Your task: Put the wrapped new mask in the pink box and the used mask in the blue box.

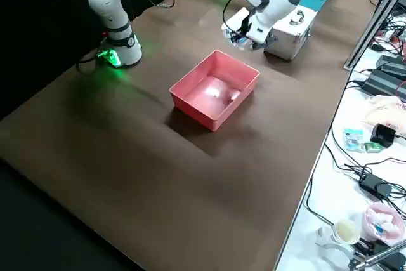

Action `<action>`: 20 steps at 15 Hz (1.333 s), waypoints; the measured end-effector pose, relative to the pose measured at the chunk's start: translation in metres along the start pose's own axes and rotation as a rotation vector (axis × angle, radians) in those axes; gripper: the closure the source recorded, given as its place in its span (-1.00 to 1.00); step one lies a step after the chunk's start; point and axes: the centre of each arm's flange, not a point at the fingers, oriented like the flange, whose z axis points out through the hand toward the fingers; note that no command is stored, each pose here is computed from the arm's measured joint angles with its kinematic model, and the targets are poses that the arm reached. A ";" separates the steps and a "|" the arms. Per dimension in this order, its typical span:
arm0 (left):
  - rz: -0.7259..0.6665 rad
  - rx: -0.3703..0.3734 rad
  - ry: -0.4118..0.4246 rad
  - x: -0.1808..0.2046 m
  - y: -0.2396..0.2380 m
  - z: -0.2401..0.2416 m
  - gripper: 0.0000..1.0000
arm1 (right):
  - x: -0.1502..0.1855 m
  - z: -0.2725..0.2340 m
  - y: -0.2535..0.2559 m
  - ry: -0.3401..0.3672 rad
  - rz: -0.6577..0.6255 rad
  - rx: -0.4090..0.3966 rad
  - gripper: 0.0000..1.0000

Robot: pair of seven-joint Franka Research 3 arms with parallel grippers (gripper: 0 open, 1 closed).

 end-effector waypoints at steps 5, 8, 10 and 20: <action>0.028 -0.029 -0.064 0.007 -0.042 0.039 0.90 | 0.059 -0.027 0.111 0.032 0.106 -0.012 0.75; 0.028 -0.042 -0.103 0.009 -0.045 0.063 0.90 | 0.087 -0.017 0.142 0.054 0.074 -0.048 0.75; 0.034 -0.047 -0.119 0.010 -0.041 0.074 0.90 | 0.105 -0.003 0.144 0.075 0.032 -0.098 0.75; 0.017 -0.044 0.004 0.018 -0.043 0.013 -0.67 | 0.135 0.028 0.141 0.104 0.008 -0.156 0.47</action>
